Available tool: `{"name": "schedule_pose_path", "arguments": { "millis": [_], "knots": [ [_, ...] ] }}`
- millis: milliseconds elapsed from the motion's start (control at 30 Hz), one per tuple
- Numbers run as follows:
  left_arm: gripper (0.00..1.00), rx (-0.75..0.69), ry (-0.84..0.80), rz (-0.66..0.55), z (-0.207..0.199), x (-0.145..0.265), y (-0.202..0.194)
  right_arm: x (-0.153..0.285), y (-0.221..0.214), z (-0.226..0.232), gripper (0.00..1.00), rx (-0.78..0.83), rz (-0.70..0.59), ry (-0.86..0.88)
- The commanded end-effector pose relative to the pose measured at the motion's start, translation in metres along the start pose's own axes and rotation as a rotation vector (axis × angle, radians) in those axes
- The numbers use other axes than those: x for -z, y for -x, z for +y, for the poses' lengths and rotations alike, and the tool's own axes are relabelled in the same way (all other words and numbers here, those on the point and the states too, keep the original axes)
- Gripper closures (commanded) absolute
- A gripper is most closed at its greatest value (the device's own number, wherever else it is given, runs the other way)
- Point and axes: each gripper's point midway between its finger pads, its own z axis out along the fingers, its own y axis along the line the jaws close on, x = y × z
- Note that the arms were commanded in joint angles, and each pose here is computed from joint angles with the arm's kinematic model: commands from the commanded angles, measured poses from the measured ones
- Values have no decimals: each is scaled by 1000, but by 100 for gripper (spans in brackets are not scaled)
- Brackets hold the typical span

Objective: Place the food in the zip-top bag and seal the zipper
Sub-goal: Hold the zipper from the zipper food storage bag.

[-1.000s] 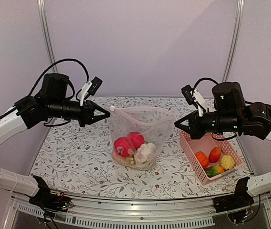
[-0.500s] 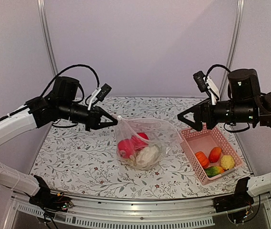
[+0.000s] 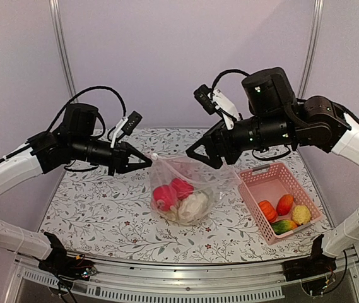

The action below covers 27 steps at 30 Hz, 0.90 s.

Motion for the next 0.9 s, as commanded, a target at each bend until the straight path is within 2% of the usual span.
{"name": "schedule_pose_path", "arguments": {
  "millis": [0,333,700,867],
  "knots": [
    [100,-4,-1,-27,0,5,5,-25,4,24,26,66,15,69],
    [100,4,-20,-20,-2,4,2,-75,-3,40,46,86,78,97],
    [100,7,-41,-16,-5,3,1,-98,-6,41,57,111,104,87],
    [100,7,-42,-15,-5,3,1,-105,-4,42,67,105,106,86]
  ]
}}
